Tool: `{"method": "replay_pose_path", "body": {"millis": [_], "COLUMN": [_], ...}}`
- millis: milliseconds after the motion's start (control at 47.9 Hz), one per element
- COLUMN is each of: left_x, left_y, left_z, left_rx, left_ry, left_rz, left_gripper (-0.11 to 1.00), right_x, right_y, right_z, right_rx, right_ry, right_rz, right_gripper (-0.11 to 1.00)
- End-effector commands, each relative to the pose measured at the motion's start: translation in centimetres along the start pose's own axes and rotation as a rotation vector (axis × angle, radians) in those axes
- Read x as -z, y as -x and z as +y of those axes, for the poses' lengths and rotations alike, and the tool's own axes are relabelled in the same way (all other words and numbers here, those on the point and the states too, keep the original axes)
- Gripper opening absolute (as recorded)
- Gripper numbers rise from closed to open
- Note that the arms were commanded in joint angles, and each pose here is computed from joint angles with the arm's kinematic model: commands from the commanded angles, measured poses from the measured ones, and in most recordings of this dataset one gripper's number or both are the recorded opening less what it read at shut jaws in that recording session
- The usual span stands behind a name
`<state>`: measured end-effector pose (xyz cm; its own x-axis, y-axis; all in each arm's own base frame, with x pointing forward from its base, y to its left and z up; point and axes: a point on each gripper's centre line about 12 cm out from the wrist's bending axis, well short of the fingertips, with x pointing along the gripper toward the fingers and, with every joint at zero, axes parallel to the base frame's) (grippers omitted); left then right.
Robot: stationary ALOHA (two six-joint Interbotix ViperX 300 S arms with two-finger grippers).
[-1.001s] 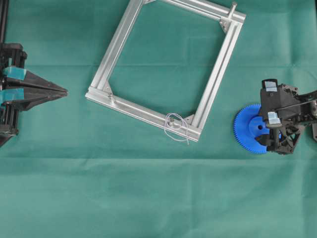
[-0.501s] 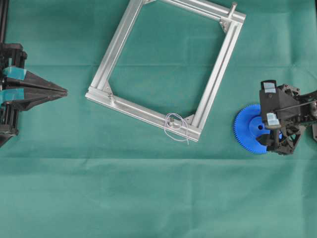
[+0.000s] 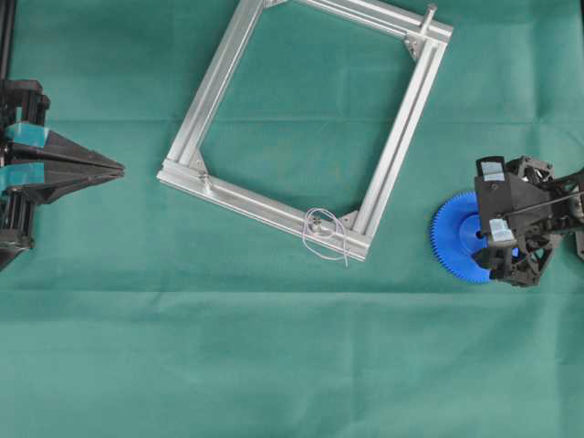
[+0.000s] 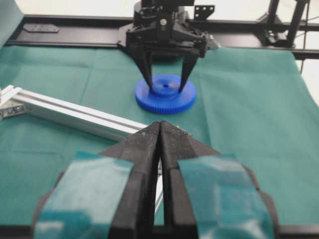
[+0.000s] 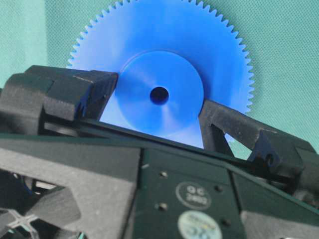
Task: Find the location of the shaft and insert the gear.
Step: 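Lift the blue gear and tilt it upright with the right gripper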
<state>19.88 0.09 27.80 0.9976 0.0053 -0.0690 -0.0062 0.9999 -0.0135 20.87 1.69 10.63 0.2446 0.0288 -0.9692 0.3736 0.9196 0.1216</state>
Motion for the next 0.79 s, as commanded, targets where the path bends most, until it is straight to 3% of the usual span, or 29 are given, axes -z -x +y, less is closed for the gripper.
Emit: {"method": "replay_pose_path", "body": {"millis": [0, 146, 772], "left_x": [-0.9, -0.8, -0.8], "left_y": [-0.2, -0.2, -0.2], "left_z": [0.0, 0.0, 0.0], "left_rx": [0.0, -0.002, -0.001], "left_ry": [0.003, 0.003, 0.003], "left_rz": [-0.02, -0.018, -0.011], "left_gripper": [0.01, 0.01, 0.01], "right_x": [0.2, 0.3, -0.8], "right_y": [-0.2, -0.2, 0.6], "right_z": [-0.1, -0.2, 0.3], "right_rx": [0.016, 0.024, 0.013], "right_ry": [-0.004, -0.016, -0.021], "right_rz": [0.023, 0.029, 0.004], "right_gripper": [0.88, 0.69, 0.69]}}
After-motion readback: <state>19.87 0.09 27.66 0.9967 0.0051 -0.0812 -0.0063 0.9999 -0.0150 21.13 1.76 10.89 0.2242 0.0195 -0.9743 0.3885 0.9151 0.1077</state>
